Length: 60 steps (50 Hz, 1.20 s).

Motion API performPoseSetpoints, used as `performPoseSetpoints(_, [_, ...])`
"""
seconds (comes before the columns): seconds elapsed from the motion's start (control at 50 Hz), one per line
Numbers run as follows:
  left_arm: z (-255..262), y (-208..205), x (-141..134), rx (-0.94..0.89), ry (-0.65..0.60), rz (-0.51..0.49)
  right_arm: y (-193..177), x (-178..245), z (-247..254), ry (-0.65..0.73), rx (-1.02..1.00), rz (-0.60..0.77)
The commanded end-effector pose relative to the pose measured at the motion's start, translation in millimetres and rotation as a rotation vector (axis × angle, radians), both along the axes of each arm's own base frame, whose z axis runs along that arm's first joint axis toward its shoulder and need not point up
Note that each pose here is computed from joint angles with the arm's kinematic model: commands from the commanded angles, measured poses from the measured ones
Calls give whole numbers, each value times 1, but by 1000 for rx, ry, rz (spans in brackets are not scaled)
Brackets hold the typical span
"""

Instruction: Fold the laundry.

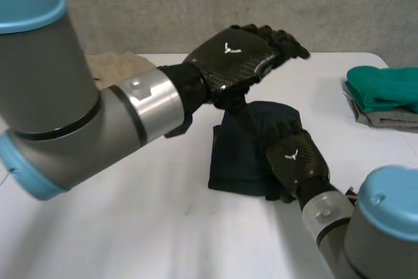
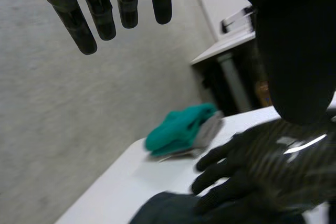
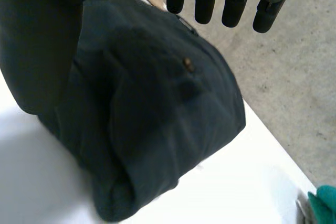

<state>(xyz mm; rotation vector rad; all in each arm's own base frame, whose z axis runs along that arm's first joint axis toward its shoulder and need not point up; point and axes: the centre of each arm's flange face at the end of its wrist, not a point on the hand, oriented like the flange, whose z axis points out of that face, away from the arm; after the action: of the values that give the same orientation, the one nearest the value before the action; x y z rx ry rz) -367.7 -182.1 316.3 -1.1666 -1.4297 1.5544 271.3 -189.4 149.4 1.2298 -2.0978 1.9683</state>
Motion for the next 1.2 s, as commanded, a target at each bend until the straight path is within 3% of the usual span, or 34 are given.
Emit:
performPoseSetpoints(0.02, [-12, 8, 7, 33, -14, -29, -22, 7, -31, -48, -51, -47])
performPoseSetpoints(0.46, [-6, 16, 13, -18, 26, -24, -86, 33, -27, -127, -187, -46])
performPoseSetpoints(0.6, [1, 11, 14, -40, 42, 2, -127, 26, 9, -221, -278, -24])
performPoseSetpoints(0.68, [13, 9, 13, -75, 71, 8, -167, 10, 58, -319, -386, -61])
performPoseSetpoints(0.8, [31, 4, 13, -108, 118, 48, -236, -55, 131, -425, -512, -187])
performPoseSetpoints(0.92, [38, 2, 13, -106, 148, 55, -299, -128, 143, -442, -539, -212])
performPoseSetpoints(1.06, [32, 0, 13, -94, 139, 60, -362, -204, 60, -366, -434, -222])
performPoseSetpoints(1.2, [15, 0, 13, -55, 104, 62, -371, -267, -19, -280, -343, -291])
